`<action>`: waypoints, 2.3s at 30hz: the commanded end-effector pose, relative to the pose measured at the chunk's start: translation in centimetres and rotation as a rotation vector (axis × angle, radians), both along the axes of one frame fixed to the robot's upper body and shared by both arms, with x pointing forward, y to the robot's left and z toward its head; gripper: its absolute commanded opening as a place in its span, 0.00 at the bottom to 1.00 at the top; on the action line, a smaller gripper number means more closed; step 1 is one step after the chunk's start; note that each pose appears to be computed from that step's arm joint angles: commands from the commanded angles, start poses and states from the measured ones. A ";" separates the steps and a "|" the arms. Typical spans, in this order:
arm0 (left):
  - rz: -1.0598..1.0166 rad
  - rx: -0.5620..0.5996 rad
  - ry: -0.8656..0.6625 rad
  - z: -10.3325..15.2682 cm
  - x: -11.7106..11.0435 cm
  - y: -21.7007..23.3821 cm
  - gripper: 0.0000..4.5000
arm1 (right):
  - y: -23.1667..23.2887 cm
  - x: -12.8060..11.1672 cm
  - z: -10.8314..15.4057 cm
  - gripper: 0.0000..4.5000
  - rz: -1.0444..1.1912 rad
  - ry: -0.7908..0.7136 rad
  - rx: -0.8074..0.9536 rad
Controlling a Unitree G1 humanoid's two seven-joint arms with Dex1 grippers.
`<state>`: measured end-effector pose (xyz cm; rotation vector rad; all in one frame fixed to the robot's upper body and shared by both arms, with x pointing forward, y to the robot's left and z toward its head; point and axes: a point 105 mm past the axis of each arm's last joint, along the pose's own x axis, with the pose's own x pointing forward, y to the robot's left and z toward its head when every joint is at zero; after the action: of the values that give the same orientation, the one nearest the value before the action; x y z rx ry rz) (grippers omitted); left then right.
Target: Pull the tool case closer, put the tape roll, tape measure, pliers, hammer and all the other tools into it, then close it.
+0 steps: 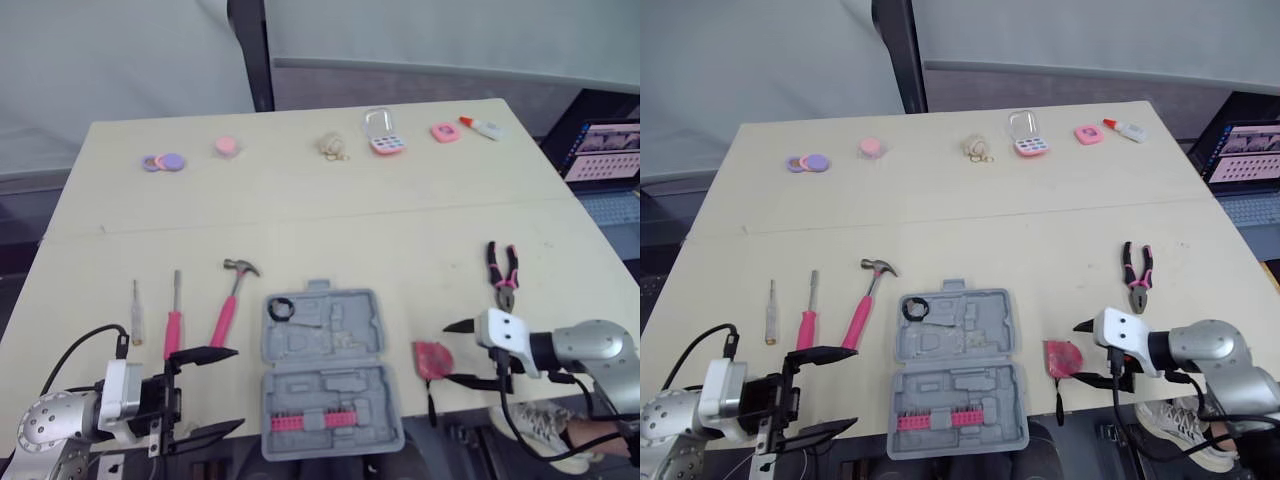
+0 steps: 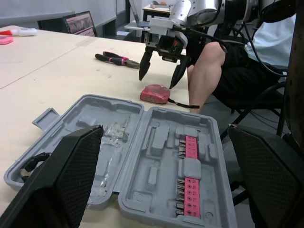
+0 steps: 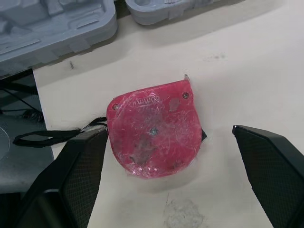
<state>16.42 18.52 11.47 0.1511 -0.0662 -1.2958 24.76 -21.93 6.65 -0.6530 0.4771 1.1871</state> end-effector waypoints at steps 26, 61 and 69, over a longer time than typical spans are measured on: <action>0.013 0.001 -0.045 0.7 0.1 -0.4 1.00 | 0.9 0.7 -2.3 0.99 0.021 -0.025 -0.021; 0.032 -0.014 -0.040 0.1 1.2 -0.3 1.00 | 1.4 2.6 3.5 0.67 0.012 -0.044 -0.146; 0.073 -0.010 -0.043 0.2 1.8 0.7 1.00 | 5.1 5.5 8.0 0.67 -0.016 -0.066 -0.316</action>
<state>18.33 18.62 11.33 0.1491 -0.0968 -1.2326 30.45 -17.49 14.19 -0.9377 0.5898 1.0783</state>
